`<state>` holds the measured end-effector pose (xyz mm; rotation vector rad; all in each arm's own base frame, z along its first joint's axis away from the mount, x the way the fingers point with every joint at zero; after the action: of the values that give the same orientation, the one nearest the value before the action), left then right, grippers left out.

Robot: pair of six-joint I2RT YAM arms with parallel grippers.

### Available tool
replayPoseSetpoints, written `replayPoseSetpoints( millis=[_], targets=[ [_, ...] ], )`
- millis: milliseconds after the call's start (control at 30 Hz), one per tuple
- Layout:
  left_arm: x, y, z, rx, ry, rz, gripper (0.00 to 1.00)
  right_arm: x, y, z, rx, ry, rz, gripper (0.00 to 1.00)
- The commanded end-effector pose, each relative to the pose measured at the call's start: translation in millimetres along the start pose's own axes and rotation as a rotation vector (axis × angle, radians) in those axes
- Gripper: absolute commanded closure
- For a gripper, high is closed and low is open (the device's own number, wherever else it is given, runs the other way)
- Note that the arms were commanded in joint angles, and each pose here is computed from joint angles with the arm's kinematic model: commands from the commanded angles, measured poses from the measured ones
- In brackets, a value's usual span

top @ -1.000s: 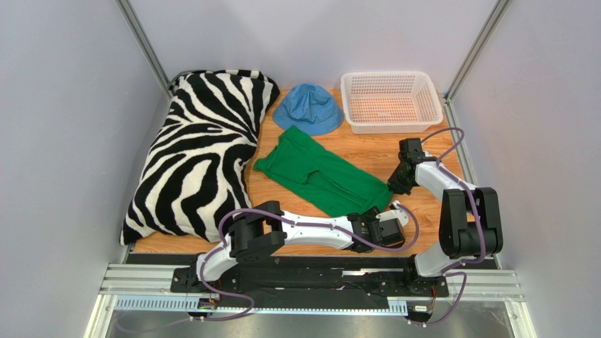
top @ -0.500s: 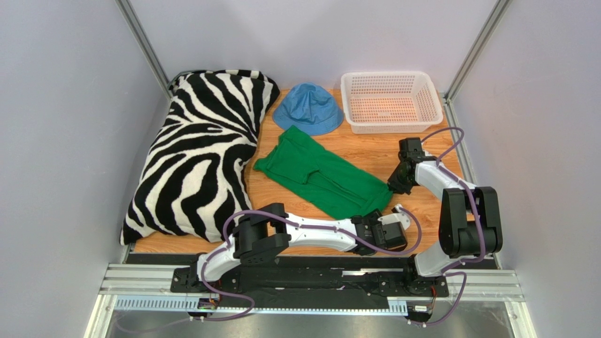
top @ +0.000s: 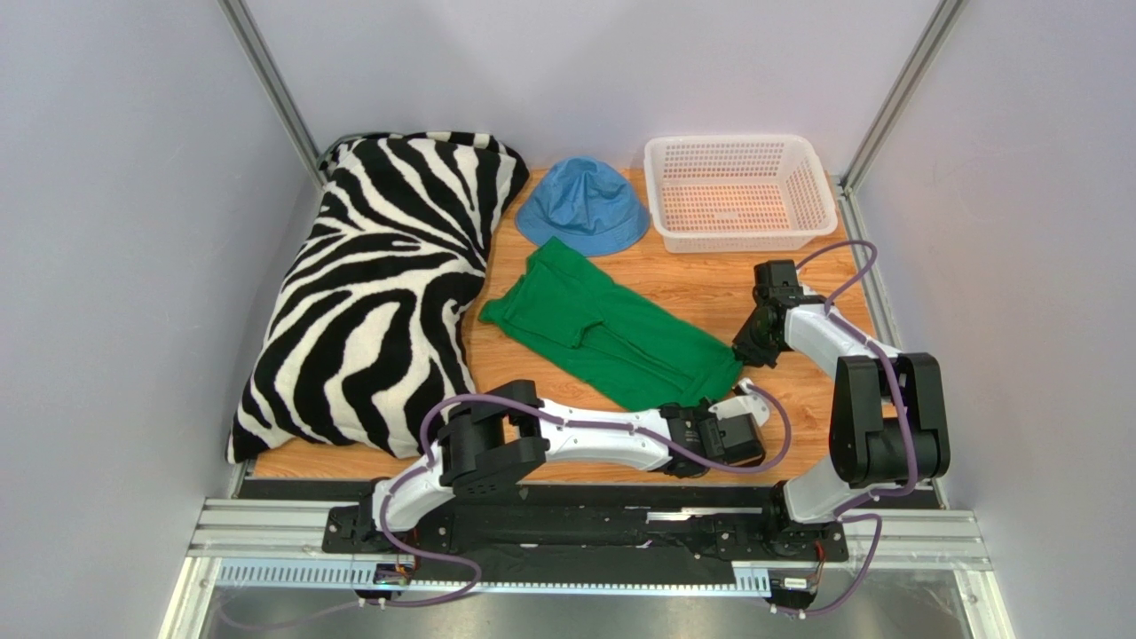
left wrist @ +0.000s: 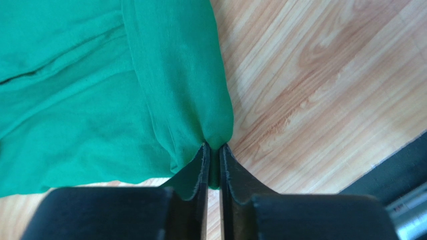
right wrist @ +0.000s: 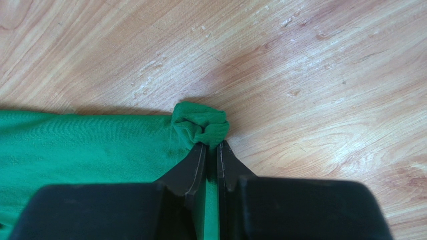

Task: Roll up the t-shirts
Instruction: Roll the arm.

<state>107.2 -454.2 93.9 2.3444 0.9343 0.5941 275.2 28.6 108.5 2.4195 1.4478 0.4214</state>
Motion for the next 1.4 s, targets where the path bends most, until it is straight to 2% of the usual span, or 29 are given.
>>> replayPoseSetpoints(
  millis=[0,67,200,267,333,400,500,600,700,967,1233,1367],
  targets=[
    [8.1,8.5,-17.0,0.004,-0.147,-0.085,0.92,-3.4,5.1,-0.8,-0.012,-0.067,-0.033,1.00],
    [14.3,17.3,-27.7,-0.007,-0.223,-0.147,1.00,-4.4,6.8,-2.8,-0.009,-0.088,-0.036,1.00],
    [17.4,14.8,-40.7,0.014,-0.461,-0.260,1.00,-7.8,10.9,-11.5,-0.016,-0.140,-0.041,1.00],
    [25.2,20.0,-47.2,0.010,-0.528,-0.339,1.00,-7.8,10.9,-15.9,-0.023,-0.142,-0.037,1.00],
    [28.0,16.0,-45.3,0.052,-0.632,-0.417,1.00,-8.2,9.6,-17.5,-0.020,-0.147,-0.039,0.98],
    [28.8,9.9,-44.4,0.083,-0.710,-0.459,1.00,-7.2,8.7,-19.4,-0.028,-0.147,-0.045,0.92],
    [32.2,3.1,-40.0,0.113,-0.765,-0.534,1.00,-6.7,6.5,-20.6,-0.042,-0.128,-0.053,0.73],
    [32.8,-5.1,-34.2,0.164,-0.777,-0.582,1.00,-6.4,3.1,-23.8,-0.054,-0.099,-0.053,0.59],
    [29.4,-6.9,-29.3,0.170,-0.805,-0.613,1.00,-7.0,4.0,-34.9,-0.078,-0.078,-0.051,0.52],
    [31.0,-7.7,-25.0,0.183,-0.814,-0.659,1.00,-15.2,-18.3,-69.6,-0.127,0.028,-0.037,0.44],
    [32.1,-12.1,-21.2,0.195,-0.806,-0.675,1.00,-36.0,-70.4,-71.0,-0.010,0.039,0.046,0.44],
    [32.3,-12.0,-20.0,0.193,-0.806,-0.676,1.00,-32.2,-84.8,-68.6,-0.003,0.144,0.077,0.43]
  ],
)
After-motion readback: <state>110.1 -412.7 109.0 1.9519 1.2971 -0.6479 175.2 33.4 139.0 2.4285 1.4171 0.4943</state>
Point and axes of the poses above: each gripper's point midway between its finger pads, its own z axis out along the fingers, its own x axis along the line the jaws close on, y = z × x, the point moved 9 cm from there along -z, back along the fingers, and after that the axes turned 9 degrees about -z, right-handed, at the moved point
